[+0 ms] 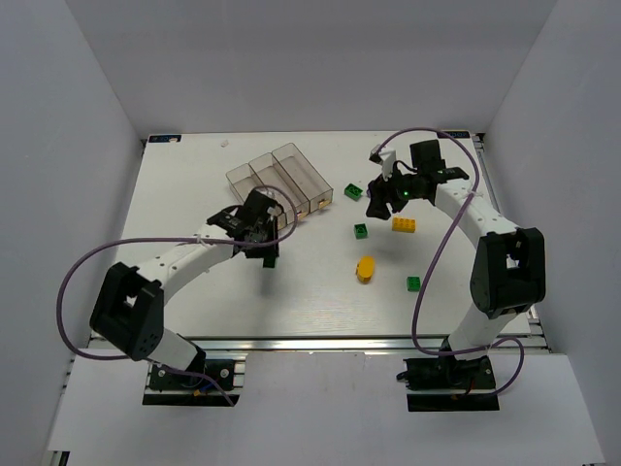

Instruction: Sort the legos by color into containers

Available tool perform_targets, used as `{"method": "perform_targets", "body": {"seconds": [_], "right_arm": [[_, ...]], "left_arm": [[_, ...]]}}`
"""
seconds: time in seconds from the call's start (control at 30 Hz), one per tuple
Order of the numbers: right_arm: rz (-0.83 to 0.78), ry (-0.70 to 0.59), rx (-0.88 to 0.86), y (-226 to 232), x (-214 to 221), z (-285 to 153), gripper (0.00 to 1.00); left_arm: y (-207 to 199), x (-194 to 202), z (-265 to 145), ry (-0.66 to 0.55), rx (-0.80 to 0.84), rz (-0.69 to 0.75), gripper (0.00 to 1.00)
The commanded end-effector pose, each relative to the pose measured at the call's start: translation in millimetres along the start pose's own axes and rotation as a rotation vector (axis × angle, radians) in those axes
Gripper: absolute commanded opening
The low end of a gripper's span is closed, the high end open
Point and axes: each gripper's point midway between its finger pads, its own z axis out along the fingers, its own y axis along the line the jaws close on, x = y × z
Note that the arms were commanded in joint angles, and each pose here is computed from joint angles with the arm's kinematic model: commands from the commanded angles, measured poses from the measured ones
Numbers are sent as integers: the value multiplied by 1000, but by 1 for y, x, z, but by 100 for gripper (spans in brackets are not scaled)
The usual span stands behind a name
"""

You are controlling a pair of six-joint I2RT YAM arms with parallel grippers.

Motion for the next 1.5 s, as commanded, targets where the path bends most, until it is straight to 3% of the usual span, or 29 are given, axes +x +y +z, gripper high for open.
{"method": "perform_targets", "body": {"seconds": [0.0, 0.13, 0.17, 0.2, 0.23, 0.33, 0.37, 0.4, 0.47, 0.5, 0.6, 0.67, 0.77, 0.87, 0.9, 1.03, 1.2, 1.47], "right_arm": [[-45, -46, 12, -6, -26, -9, 64], [-47, -52, 3, -7, -30, -7, 40], [-46, -48, -3, -6, -30, -6, 32], [-53, -57, -1, -8, -36, -8, 18], [-36, -40, -19, -8, -33, -3, 12], [-26, -33, -32, -14, -41, 2, 5], [-23, -32, -32, -16, -43, 4, 7], [-26, -30, -25, -20, -45, 7, 26], [-23, -9, -9, -33, -44, 18, 45], [-30, -3, -3, -38, -45, 22, 60], [-41, 37, 26, -60, -42, 38, 72], [-56, 59, 47, -74, -40, 51, 77], [-105, 82, 71, -92, -37, 68, 83], [-155, 88, 93, -106, -39, 84, 84], [-163, 88, 97, -109, -40, 88, 85], [-186, 79, 103, -119, -41, 107, 86], [-203, 85, 113, -125, -38, 123, 87], [-208, 104, 82, -117, -26, 142, 82]], "left_arm": [[-31, -76, -50, -253, 141, -95, 6], [-30, -126, -65, -343, 134, -163, 0], [-25, -135, -64, -358, 112, -180, 0], [-20, -141, -62, -367, 94, -193, 0], [-17, -154, -65, -393, 81, -209, 0], [2, -176, -52, -420, 3, -251, 0], [9, -178, -39, -399, -28, -258, 0], [10, -180, -34, -394, -43, -259, 0], [14, -191, -28, -393, -60, -253, 0], [19, -190, -15, -368, -84, -254, 0], [23, -196, 0, -349, -112, -254, 0], [26, -203, 3, -354, -116, -260, 9], [27, -203, 11, -335, -131, -262, 15], [26, -202, 13, -324, -133, -263, 37], [26, -203, 13, -325, -134, -264, 49], [31, -205, 8, -328, -144, -270, 68], [31, -205, -5, -333, -135, -263, 75], [24, -189, -39, -363, -50, -284, 74]]}}
